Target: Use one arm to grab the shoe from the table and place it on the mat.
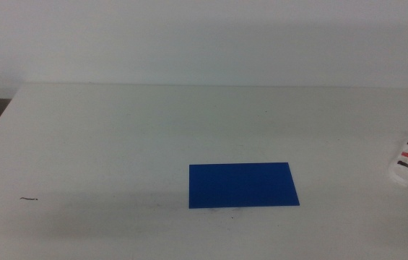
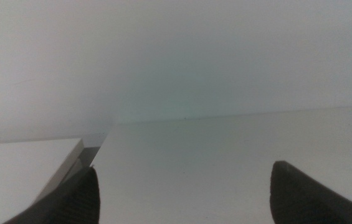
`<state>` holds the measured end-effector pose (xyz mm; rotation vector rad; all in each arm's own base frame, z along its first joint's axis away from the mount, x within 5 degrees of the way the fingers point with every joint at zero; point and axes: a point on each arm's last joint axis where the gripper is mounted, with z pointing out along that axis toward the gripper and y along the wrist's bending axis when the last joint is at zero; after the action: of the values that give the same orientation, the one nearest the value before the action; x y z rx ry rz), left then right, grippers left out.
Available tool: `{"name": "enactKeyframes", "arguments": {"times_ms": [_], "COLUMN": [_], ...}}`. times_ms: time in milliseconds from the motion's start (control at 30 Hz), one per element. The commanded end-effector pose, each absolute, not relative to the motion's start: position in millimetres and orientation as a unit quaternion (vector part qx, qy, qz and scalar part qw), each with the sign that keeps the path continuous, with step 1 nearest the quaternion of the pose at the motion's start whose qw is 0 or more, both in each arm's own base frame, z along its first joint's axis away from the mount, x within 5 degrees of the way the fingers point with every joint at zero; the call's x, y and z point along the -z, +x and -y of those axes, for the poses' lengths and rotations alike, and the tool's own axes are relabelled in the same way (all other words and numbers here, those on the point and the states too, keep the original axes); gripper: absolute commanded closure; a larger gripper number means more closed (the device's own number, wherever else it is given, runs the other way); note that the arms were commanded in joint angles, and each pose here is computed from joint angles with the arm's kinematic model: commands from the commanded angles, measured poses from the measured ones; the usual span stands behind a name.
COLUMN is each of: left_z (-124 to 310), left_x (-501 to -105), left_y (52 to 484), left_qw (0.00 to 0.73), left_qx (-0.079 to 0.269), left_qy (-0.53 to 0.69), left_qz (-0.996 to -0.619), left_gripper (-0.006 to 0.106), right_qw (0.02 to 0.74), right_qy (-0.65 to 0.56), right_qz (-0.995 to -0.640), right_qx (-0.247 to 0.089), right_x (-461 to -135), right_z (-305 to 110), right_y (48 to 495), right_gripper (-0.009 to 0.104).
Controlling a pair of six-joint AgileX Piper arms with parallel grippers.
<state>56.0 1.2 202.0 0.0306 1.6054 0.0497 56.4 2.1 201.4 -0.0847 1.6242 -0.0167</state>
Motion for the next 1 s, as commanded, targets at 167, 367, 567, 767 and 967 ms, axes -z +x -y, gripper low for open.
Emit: {"name": "enactKeyframes", "arguments": {"times_ms": [167, 367, 567, 767, 967], "left_z": [-1, -1, -1, -1, -1], "left_x": [-203, -203, -203, -203, -203], "left_y": [56, 56, 56, 56, 56], "left_qw": [0.697, 0.697, 0.697, 0.697, 0.697], "left_qx": [-0.02, -0.02, -0.02, -0.02, -0.02], "left_qy": [0.012, 0.012, 0.012, 0.012, 0.012], "left_qz": [-0.717, -0.717, -0.717, -0.717, -0.717], "left_gripper": [0.007, 0.007, 0.007, 0.007, 0.007], "right_qw": [0.601, 0.477, 0.328, 0.218, 0.185], "right_qy": [-0.031, -0.026, -0.003, 0.097, 0.243], "right_qz": [-0.799, -0.878, -0.944, -0.97, -0.952], "right_qx": [0.004, -0.011, -0.021, -0.043, -0.013], "right_x": [-233, -296, -322, -304, -269], "right_z": [-2, -5, -8, -11, 9], "right_y": [57, 97, 164, 228, 277], "right_gripper": [0.003, 0.003, 0.003, 0.003, 0.003]}}
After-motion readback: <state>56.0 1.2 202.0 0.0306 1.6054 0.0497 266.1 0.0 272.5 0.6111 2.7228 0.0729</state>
